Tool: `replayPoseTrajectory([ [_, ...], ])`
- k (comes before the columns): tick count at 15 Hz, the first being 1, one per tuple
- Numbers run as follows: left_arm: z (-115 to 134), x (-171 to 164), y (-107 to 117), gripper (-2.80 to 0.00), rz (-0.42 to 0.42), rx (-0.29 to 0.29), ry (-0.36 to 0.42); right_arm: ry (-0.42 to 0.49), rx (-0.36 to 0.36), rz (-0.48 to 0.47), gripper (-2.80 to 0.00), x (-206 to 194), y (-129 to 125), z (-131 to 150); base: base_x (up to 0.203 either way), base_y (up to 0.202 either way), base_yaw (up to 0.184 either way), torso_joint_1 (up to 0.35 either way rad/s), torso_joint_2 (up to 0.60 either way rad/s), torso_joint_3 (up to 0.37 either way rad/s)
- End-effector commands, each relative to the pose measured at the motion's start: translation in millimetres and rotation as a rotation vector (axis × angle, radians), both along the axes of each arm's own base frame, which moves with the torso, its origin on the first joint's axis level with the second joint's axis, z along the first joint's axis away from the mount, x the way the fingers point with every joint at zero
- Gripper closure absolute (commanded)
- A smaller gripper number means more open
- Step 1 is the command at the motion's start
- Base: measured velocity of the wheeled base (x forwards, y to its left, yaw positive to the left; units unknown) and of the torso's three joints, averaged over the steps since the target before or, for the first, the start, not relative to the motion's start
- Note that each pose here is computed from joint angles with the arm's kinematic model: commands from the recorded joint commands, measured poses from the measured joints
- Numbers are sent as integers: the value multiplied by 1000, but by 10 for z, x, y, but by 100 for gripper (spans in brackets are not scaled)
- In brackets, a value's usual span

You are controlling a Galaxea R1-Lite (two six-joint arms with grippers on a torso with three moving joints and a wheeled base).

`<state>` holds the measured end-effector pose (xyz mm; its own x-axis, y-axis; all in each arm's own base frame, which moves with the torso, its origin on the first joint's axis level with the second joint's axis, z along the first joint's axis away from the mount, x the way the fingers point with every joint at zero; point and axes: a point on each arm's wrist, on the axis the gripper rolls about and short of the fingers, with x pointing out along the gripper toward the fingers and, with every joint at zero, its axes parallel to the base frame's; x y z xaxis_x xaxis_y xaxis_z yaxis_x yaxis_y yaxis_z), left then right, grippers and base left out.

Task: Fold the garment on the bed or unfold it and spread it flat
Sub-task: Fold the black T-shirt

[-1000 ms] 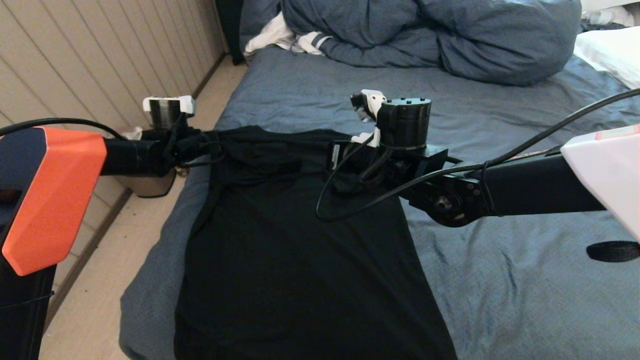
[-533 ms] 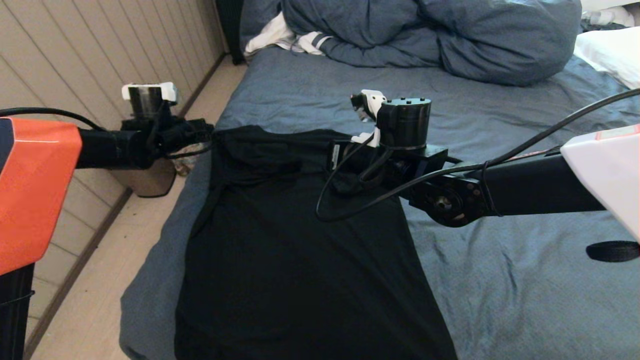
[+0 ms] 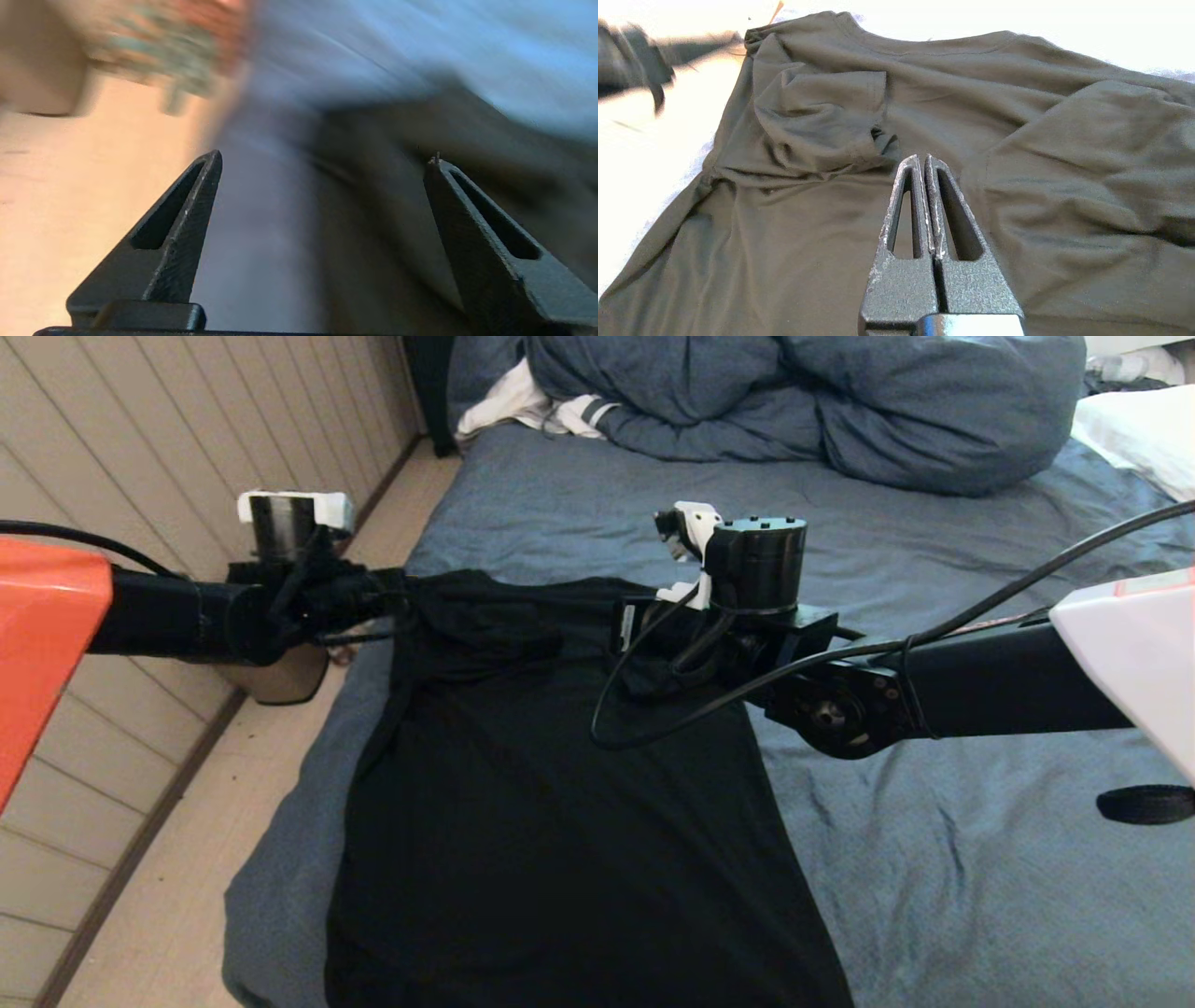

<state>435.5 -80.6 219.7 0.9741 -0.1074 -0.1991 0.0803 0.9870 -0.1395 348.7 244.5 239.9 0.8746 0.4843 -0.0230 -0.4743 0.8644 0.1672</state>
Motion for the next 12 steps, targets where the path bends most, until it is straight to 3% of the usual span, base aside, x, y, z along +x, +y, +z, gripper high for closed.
replayPoseTrajectory([
  [1, -134, -234, -231, -280, -63, 12, 46, -6, 6, -9, 0, 14, -33, 22, 0, 0, 0, 0, 0, 0],
  [6, -403, -461, -535, -280, -149, 30, 64, -8, 7, -15, 0, 39, -55, 27, 0, 0, 0, 0, 0, 0],
  [12, -486, -572, -513, -280, -153, 30, 54, -5, 5, -13, 0, 42, -45, 12, 0, 0, 0, 0, 0, 0],
])
